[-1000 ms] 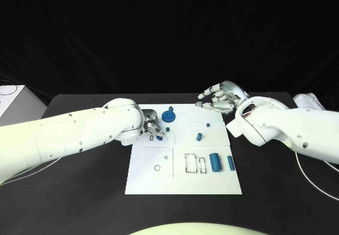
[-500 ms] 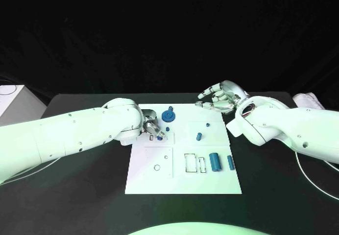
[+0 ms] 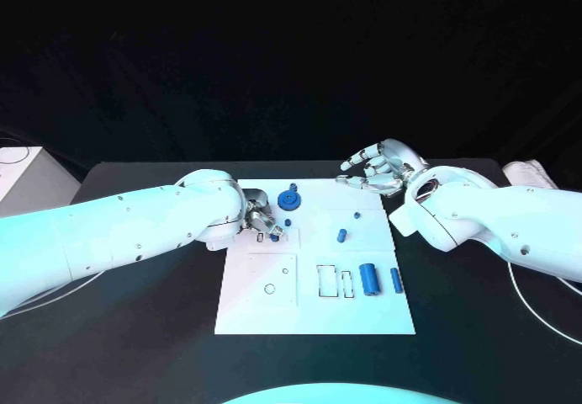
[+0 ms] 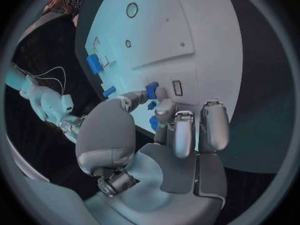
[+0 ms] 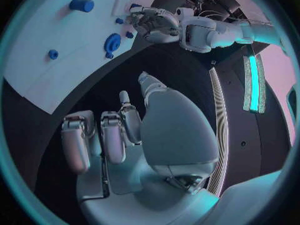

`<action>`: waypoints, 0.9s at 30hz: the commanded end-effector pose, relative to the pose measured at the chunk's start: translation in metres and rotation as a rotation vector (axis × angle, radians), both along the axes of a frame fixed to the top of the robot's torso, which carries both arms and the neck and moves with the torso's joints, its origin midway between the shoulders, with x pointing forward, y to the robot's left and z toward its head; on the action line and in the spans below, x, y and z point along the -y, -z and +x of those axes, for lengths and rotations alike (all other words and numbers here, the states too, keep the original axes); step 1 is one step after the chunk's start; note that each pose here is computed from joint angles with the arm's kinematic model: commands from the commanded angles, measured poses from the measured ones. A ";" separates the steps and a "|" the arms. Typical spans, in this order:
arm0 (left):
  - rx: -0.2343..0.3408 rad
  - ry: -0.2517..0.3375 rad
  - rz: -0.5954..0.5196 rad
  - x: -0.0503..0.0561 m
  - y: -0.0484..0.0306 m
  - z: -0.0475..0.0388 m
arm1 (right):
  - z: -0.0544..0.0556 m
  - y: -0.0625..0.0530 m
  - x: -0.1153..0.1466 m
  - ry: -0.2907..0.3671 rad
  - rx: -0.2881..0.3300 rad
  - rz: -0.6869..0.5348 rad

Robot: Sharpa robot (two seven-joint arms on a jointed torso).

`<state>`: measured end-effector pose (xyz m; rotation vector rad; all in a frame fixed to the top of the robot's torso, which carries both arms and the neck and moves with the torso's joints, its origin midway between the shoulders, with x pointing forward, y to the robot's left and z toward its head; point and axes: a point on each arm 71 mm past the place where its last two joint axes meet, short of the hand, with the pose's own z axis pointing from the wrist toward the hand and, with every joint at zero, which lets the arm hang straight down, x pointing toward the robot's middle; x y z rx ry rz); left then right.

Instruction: Assemble the parts on the task board

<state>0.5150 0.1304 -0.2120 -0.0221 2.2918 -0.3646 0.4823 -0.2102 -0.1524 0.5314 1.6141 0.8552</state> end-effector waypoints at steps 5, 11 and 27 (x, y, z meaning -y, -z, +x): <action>-0.040 0.010 0.029 -0.002 0.0083 -0.0027 | -0.001 -0.001 -0.001 -0.013 0.010 -0.001; -0.038 0.008 0.031 -0.003 0.0083 -0.0020 | 0.000 -0.001 0.000 -0.012 0.010 -0.001; -0.028 0.000 0.014 -0.007 0.0062 -0.0044 | 0.000 0.000 0.000 -0.012 0.010 0.001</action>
